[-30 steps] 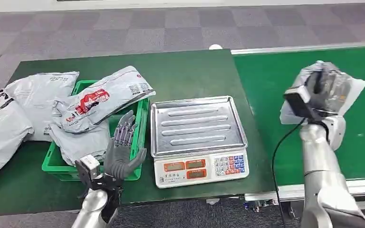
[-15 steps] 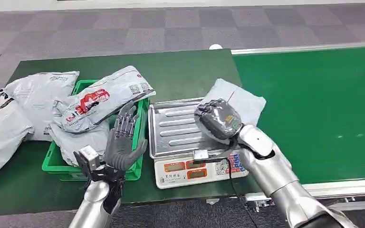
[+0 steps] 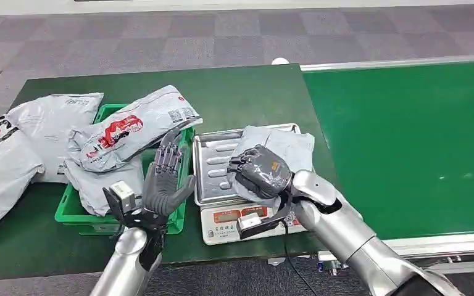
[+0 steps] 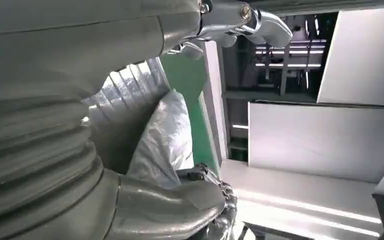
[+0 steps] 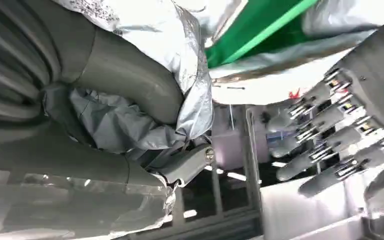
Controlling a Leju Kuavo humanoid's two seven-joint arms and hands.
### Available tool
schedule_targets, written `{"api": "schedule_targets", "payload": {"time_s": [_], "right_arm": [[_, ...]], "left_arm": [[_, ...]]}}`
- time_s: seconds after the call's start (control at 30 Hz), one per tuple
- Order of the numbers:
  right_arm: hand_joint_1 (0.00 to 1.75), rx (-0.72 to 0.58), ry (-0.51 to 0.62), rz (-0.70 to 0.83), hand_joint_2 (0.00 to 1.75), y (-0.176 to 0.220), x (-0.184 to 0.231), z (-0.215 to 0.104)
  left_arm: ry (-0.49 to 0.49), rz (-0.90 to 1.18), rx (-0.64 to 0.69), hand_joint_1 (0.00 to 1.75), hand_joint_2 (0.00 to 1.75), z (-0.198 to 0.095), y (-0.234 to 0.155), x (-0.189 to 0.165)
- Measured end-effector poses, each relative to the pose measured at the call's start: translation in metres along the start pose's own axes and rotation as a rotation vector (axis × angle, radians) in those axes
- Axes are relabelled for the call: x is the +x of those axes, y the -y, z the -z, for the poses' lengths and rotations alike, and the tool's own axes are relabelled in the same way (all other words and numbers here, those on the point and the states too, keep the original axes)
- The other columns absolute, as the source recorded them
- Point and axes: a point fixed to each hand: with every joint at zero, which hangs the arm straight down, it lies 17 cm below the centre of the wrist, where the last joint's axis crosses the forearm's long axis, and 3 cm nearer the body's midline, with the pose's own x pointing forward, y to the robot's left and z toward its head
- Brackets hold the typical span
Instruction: Moved the parcel from conveyor to table for the left to box.
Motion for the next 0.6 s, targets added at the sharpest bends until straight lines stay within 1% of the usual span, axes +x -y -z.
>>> {"api": "schedule_targets", "payload": {"time_s": [0.13, 0.17, 0.2, 0.33, 0.5, 0.6], "right_arm": [[1.73, 0.018, 0.0, -0.016, 1.75, -0.002, 0.002, -0.001], [0.1, 0.029, -0.014, -0.044, 1.75, -0.004, -0.002, -0.001], [0.0, 0.036, -0.027, -0.054, 1.75, -0.007, -0.004, -0.001], [0.0, 0.015, -0.056, -0.01, 1.75, -0.006, -0.011, -0.004], [0.0, 0.016, -0.067, 0.007, 1.75, -0.009, -0.014, -0.006], [0.0, -0.019, -0.081, 0.093, 1.75, -0.004, -0.016, -0.007]], "left_arm": [[-0.011, -0.002, -0.003, 0.0, 1.75, -0.002, 0.002, -0.004], [-0.011, -0.002, -0.004, 0.0, 1.75, -0.002, 0.002, -0.004], [-0.012, -0.002, -0.005, 0.0, 1.75, -0.002, 0.002, -0.004], [-0.013, -0.002, -0.005, 0.0, 1.75, -0.003, 0.002, -0.005], [-0.013, -0.002, -0.005, 0.0, 1.75, -0.003, 0.002, -0.005], [-0.013, -0.002, -0.005, 0.0, 1.75, -0.003, 0.002, -0.005]]}}
